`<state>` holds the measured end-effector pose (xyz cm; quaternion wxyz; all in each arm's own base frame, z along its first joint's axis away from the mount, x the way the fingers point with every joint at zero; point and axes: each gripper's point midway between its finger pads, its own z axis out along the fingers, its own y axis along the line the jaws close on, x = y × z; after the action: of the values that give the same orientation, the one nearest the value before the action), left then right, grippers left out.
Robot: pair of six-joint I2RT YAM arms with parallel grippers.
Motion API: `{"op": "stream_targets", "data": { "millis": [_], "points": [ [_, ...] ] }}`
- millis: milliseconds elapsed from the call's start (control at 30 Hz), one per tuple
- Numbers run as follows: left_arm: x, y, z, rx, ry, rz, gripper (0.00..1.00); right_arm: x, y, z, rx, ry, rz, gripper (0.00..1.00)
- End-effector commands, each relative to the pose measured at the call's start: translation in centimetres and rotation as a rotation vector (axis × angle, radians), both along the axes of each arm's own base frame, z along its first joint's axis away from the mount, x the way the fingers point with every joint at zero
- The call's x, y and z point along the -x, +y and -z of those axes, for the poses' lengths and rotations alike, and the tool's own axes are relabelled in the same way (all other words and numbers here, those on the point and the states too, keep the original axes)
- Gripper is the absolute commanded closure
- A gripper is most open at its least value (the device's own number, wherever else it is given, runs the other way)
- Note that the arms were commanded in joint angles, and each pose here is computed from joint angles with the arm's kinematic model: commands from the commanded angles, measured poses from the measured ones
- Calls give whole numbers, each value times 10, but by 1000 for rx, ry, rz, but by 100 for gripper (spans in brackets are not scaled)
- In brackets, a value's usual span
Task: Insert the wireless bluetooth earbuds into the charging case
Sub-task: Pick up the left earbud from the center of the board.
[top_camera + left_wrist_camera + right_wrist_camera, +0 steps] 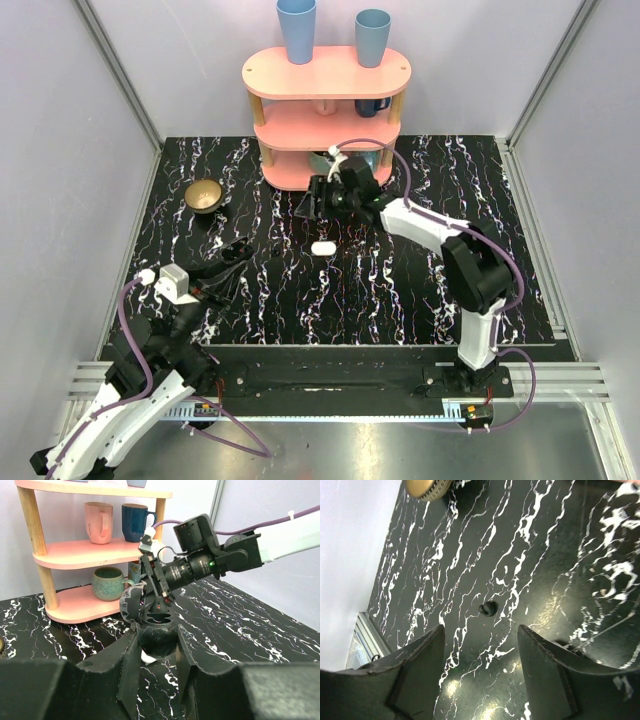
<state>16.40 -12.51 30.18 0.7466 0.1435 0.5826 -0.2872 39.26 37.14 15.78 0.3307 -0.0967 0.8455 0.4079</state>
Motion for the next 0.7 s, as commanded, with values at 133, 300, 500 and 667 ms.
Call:
{"op": "stream_targets", "data": {
  "millis": [133, 300, 500, 667],
  "points": [
    [22, 29, -38, 134, -125, -35, 100, 19, 51, 18, -24, 53, -81, 37],
    [21, 28, -38, 132, -121, -35, 100, 31, 70, 36, -56, 107, -68, 43],
    [21, 29, -37, 132, -119, -37, 100, 37, 80, 53, -120, 160, 1, 48],
    [20, 28, -37, 131, -117, -39, 100, 35, 80, 67, -96, 178, 67, 49]
  ]
}}
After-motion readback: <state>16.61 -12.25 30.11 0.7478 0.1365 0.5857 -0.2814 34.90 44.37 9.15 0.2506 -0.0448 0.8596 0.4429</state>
